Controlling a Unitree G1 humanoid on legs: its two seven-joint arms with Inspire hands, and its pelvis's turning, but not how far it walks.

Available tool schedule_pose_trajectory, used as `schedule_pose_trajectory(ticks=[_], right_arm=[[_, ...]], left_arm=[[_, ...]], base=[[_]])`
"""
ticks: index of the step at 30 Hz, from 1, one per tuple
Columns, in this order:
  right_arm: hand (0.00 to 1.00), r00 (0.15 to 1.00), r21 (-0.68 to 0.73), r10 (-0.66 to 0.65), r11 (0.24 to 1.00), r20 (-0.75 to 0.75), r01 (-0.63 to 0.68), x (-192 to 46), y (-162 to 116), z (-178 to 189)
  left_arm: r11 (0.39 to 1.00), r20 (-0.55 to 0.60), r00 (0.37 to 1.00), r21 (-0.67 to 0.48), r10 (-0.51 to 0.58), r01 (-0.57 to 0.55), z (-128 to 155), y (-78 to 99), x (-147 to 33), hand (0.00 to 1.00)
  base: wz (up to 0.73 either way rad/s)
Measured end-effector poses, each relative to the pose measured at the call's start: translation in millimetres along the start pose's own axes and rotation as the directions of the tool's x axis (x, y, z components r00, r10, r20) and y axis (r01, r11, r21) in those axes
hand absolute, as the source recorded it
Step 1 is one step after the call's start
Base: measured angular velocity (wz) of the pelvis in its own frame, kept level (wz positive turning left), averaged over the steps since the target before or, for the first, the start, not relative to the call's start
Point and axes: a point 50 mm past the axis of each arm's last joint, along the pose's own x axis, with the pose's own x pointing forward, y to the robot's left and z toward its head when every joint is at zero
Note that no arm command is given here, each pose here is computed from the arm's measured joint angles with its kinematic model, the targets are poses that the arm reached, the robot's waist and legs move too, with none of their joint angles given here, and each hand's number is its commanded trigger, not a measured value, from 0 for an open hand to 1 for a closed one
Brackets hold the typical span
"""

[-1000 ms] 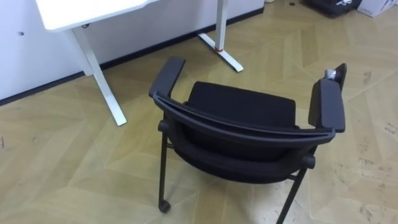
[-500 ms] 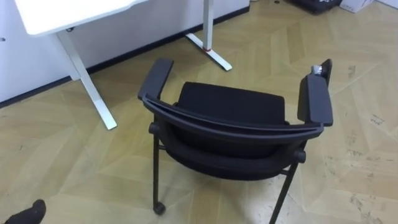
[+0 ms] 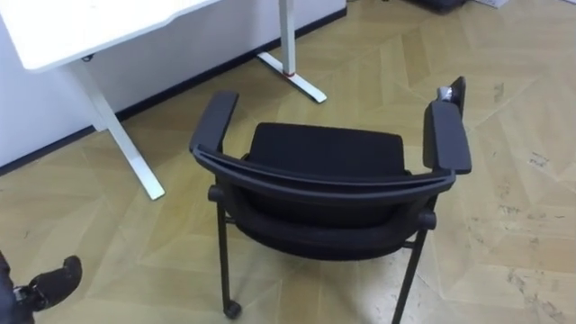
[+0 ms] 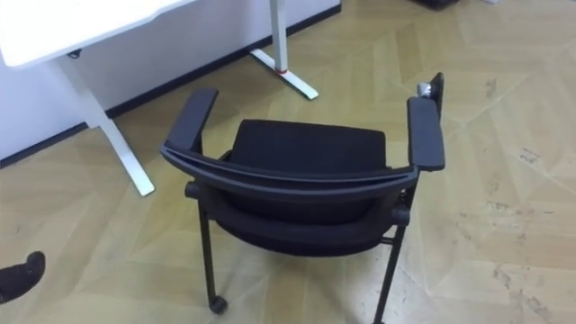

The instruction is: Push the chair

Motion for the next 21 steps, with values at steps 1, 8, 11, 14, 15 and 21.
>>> schedule_pose_trajectory(ticks=[1, 8, 11, 14, 15, 21], right_arm=[[0.0, 1.0, 0.0, 0.0, 1.0, 0.0, 0.0, 0, 0, 0], [0.0, 1.0, 0.003, -0.003, 1.0, 0.001, 0.003, 0, -1, 1], [0.0, 1.0, 0.003, 0.0, 1.0, 0.006, 0.0, 1, 0, 3], [0.0, 1.0, 0.0, 0.009, 1.0, 0.007, -0.009, 1, 0, 3], [0.0, 1.0, -0.002, 0.011, 1.0, 0.006, -0.011, 1, 1, 3], [0.0, 1.0, -0.028, 0.025, 0.999, 0.01, -0.025, 1, 2, 6]], left_arm=[[1.0, 0.012, 1.0, 0.014, -0.004, 0.004, 1, -0.1, 0.3, 0.0], [0.988, 0.147, 0.986, 0.14, -0.084, 0.063, 13, -6.9, 0.1, 0.0], [0.978, 0.183, 0.974, 0.185, -0.132, 0.098, 16, -14.0, -4.1, 0.0], [0.966, 0.211, 0.96, 0.217, -0.186, 0.139, 21, -23.2, -10.1, 0.0], [0.963, 0.219, 0.956, 0.225, -0.197, 0.147, 21, -24.9, -11.4, 0.0], [0.92, 0.291, 0.91, 0.344, -0.295, 0.188, 27, -37.1, -20.9, 0.0]], base=[[-0.14], [-0.04], [0.0], [0.0], [0.0], [-0.05]])
